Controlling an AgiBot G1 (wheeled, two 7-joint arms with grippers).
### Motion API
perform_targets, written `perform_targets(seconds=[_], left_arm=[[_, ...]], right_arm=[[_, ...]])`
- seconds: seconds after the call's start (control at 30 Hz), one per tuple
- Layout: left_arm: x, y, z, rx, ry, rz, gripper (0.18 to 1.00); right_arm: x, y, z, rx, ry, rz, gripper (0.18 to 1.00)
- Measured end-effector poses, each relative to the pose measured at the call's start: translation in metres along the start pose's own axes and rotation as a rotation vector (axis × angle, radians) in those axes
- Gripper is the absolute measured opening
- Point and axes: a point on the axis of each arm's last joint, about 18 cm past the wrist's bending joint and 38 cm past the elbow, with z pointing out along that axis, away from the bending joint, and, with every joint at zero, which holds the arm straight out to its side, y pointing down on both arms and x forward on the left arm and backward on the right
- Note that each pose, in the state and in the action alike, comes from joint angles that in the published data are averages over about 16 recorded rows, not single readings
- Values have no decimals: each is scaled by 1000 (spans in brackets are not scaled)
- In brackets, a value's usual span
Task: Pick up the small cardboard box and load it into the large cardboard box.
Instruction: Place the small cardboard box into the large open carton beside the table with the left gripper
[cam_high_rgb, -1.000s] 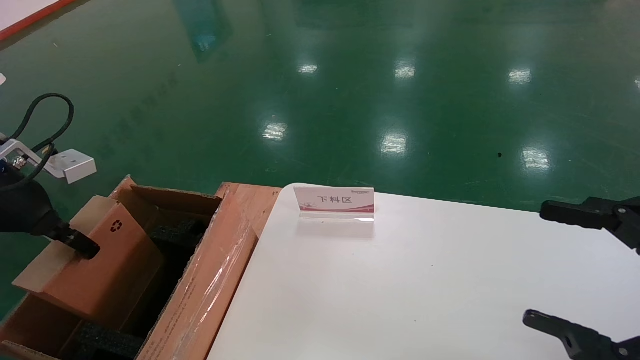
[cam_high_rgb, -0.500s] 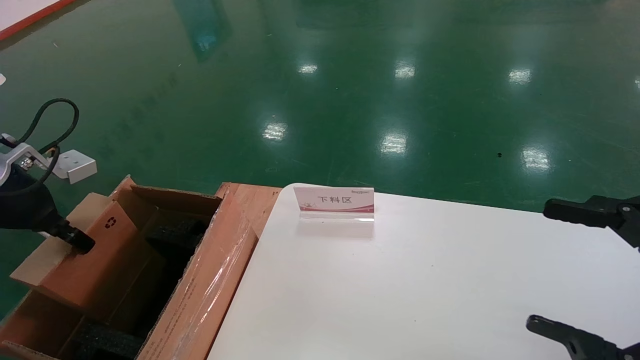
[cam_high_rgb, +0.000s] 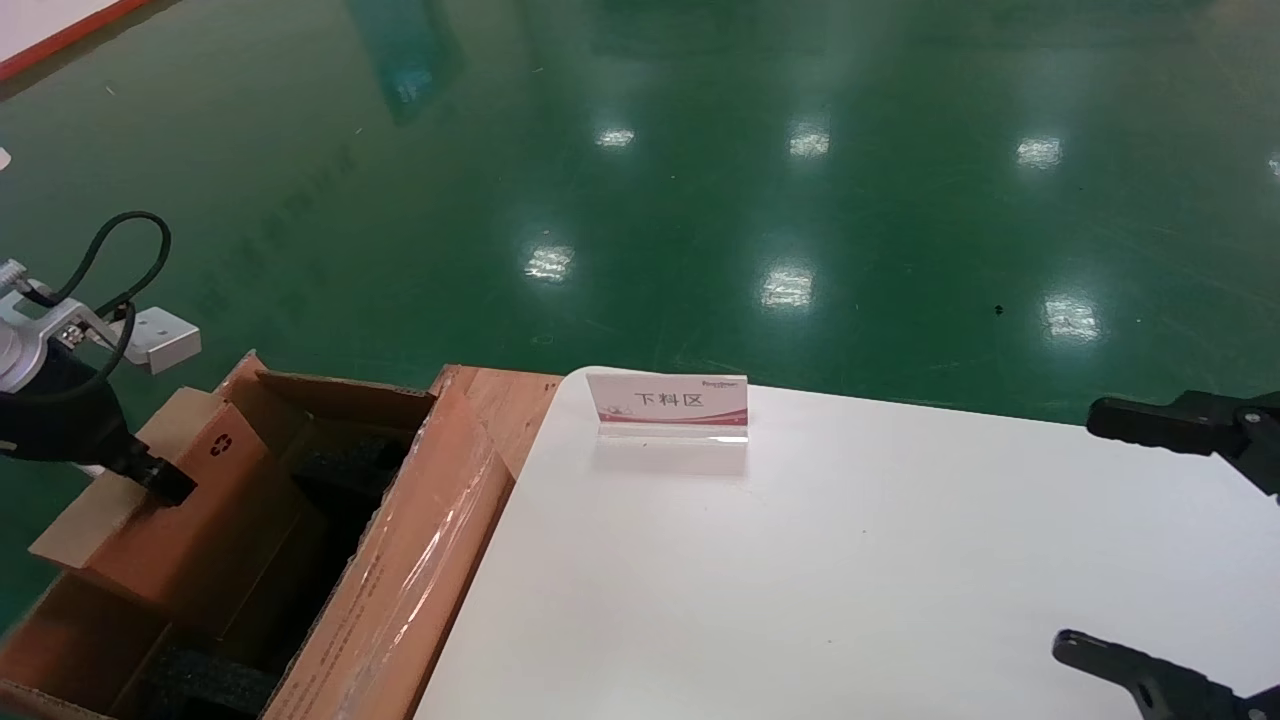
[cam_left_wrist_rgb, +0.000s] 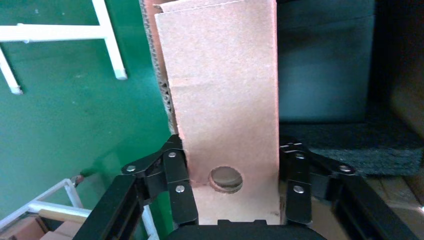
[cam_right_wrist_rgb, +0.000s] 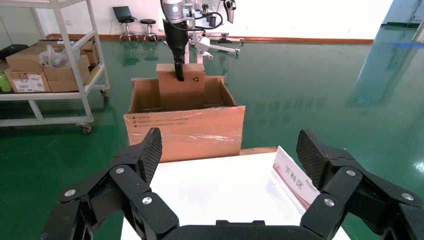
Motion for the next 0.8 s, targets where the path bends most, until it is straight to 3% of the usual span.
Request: perform_targets(seconds=[0.8], left_arm=[[10, 0, 52, -57, -14, -24, 326]], right_arm=[[0, 0, 0, 0, 0, 0, 1001]])
